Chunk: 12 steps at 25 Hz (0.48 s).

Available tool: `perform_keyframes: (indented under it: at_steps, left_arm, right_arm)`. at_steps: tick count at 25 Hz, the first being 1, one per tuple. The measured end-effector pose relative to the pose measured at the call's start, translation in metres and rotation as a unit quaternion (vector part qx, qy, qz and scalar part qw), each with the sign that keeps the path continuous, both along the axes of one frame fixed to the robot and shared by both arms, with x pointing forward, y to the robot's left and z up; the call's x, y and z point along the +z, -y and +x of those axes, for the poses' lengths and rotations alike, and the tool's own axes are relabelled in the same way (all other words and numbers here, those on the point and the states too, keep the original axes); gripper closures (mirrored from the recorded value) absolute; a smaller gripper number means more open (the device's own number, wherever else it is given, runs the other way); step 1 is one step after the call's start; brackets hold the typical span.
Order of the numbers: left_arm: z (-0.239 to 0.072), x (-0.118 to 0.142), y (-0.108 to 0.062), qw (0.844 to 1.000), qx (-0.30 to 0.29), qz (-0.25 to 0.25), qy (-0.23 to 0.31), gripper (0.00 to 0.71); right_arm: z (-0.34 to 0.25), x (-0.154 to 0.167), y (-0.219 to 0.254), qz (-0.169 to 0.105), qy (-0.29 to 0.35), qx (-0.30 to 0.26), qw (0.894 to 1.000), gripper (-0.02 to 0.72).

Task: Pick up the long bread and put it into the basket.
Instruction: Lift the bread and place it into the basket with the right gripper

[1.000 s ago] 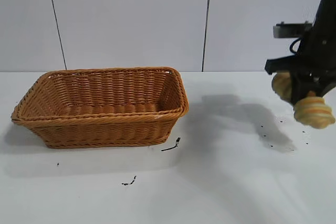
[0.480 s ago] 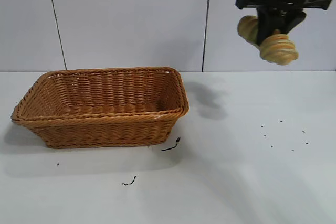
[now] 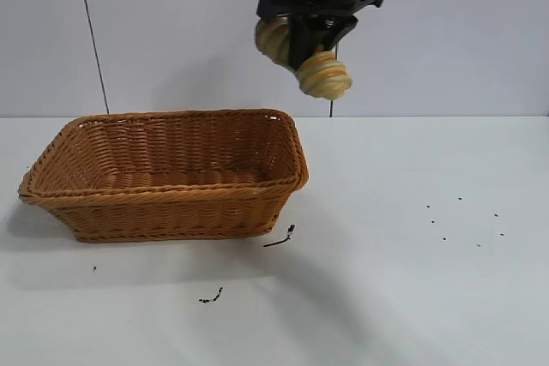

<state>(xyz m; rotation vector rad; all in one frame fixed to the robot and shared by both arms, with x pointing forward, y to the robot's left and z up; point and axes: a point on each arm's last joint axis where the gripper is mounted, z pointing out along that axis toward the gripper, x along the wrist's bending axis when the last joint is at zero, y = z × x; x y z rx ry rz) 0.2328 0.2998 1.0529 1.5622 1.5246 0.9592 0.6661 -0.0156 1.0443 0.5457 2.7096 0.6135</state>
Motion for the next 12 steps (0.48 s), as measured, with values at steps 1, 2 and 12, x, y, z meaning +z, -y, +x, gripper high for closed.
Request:
perform_keyframes:
  at_steps: [1, 2, 12]
  left_arm:
    - [0.000, 0.000, 0.000, 1.000, 0.000, 0.000, 0.000, 0.017]
    - [0.000, 0.000, 0.000, 1.000, 0.000, 0.000, 0.000, 0.017]
    - [0.000, 0.000, 0.000, 1.000, 0.000, 0.000, 0.000, 0.017]
  right_arm:
    - [-0.003, 0.000, -0.006, -0.009, 0.015, 0.032, 0.999, 0.563]
    - [-0.005, 0.000, -0.011, -0.018, 0.034, 0.067, 0.997, 0.563]
    - [-0.005, -0.051, -0.039, -0.097, 0.086, 0.295, 0.947, 0.563]
